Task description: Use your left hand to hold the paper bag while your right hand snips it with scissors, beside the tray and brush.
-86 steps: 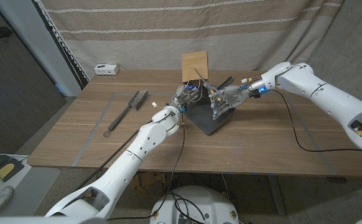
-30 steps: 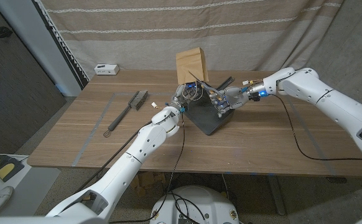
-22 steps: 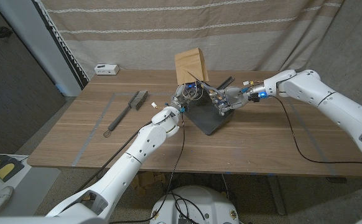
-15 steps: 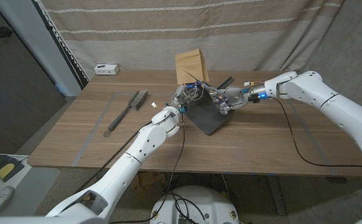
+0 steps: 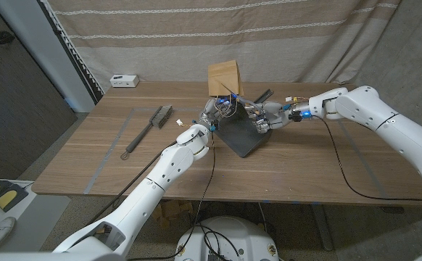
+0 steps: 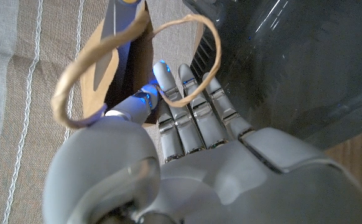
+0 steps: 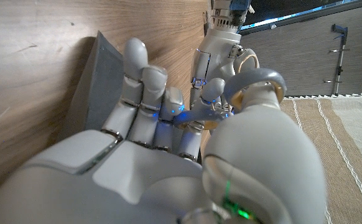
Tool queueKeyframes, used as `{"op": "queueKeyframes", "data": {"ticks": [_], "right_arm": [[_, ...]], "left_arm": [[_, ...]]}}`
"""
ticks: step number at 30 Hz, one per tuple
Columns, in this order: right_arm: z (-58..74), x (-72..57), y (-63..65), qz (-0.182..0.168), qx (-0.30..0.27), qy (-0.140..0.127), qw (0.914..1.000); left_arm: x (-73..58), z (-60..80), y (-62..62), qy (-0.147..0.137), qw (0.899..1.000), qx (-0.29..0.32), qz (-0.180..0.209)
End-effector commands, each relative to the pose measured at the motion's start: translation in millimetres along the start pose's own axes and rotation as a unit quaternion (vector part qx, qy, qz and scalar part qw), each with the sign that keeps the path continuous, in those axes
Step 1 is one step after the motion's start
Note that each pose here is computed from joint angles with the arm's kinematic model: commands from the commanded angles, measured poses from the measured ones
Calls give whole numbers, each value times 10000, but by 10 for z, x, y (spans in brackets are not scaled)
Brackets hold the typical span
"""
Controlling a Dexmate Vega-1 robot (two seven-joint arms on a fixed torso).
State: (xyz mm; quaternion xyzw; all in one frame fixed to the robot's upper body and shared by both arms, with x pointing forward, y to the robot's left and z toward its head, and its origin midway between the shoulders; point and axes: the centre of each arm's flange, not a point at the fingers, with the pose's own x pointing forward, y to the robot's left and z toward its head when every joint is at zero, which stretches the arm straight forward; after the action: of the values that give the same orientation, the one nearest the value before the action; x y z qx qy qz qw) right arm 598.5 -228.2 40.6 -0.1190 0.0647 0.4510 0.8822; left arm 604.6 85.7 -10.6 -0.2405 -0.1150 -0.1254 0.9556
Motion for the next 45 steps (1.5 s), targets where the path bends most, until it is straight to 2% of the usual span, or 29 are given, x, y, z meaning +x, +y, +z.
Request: {"op": "queueKeyframes", "data": {"ticks": [1, 6, 13, 23, 32, 38, 45], "right_arm": [[-12, 15, 55, 2, 189, -132, 9997], [-1, 14, 79, 73, 162, -230, 9996], [-19, -25, 101, -39, 457, -413, 9981], [-28, -59, 118, -173, 301, -297, 9990], [-30, -44, 110, -118, 504, -414, 9978], [-34, -79, 103, -197, 557, -509, 9970], [-35, -87, 125, -165, 557, -519, 9970]], "left_arm": [[-9, -3, 17, 5, 10000, 8, 23], [-6, -9, 23, 10, 10000, 4, 47], [10, -27, 23, 25, 10000, 12, 63], [27, -27, 39, 17, 9999, 68, 111], [24, -20, 70, 16, 9999, 62, 156], [14, -6, 127, -19, 9997, 44, 255], [37, 39, 187, -146, 9992, 29, 371]]}}
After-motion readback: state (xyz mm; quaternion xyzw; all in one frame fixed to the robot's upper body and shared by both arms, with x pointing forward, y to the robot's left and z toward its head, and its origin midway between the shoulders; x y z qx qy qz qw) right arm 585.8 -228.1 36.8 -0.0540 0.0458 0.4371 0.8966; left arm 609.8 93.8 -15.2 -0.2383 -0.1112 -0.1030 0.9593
